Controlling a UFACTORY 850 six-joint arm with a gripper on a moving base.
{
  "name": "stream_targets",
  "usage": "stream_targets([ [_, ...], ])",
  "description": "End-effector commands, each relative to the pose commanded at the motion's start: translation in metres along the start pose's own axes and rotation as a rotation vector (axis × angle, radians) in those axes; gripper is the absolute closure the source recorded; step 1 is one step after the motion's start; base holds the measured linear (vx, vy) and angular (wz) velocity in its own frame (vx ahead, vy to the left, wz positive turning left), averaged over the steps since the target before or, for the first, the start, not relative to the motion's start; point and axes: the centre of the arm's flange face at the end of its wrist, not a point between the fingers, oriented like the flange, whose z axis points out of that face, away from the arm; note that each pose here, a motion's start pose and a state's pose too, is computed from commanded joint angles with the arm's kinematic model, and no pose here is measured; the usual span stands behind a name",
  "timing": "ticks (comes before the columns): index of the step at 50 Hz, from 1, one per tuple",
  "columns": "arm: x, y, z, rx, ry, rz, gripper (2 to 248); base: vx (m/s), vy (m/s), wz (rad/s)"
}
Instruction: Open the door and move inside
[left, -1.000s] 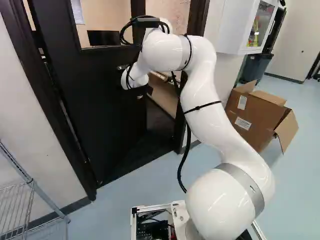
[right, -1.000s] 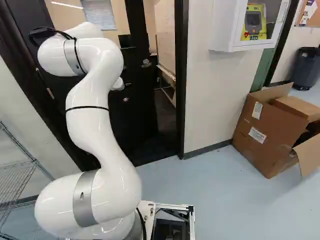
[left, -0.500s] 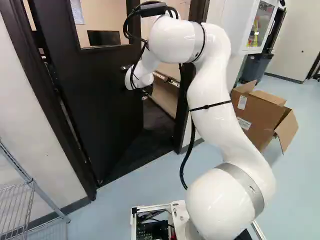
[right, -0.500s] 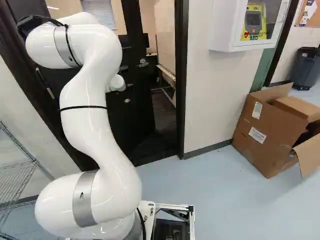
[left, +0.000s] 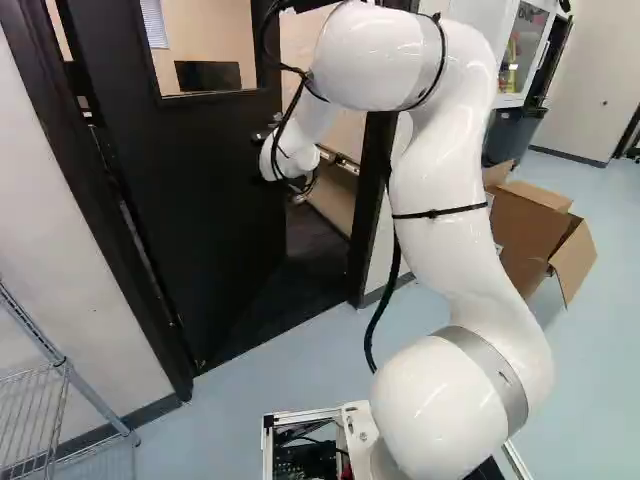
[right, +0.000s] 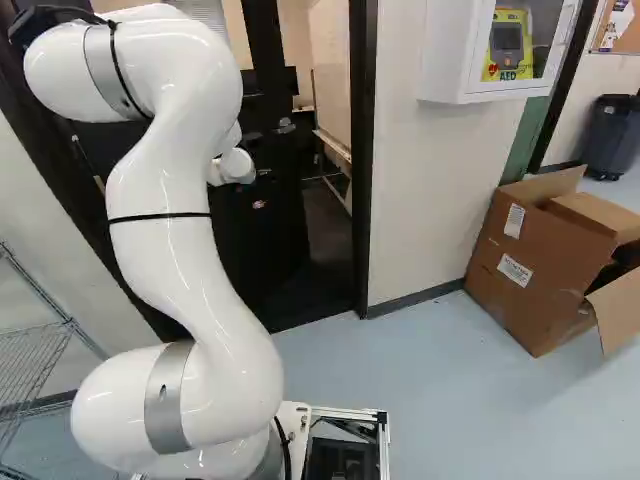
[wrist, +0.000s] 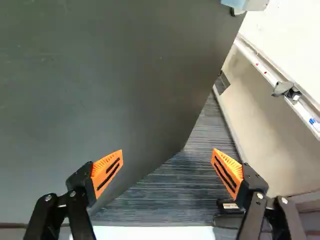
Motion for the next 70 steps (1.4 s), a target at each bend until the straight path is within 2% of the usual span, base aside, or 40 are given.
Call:
stream_targets([
  [27, -0.018, 0.020, -0.049, -0.039, 0.027, 0.041, 3, 0.000, 0.000, 0.000],
  [70, -0.045, 0.049, -0.129, -0.141, 0.141, 0.140, 3, 0.000, 0.000, 0.000],
])
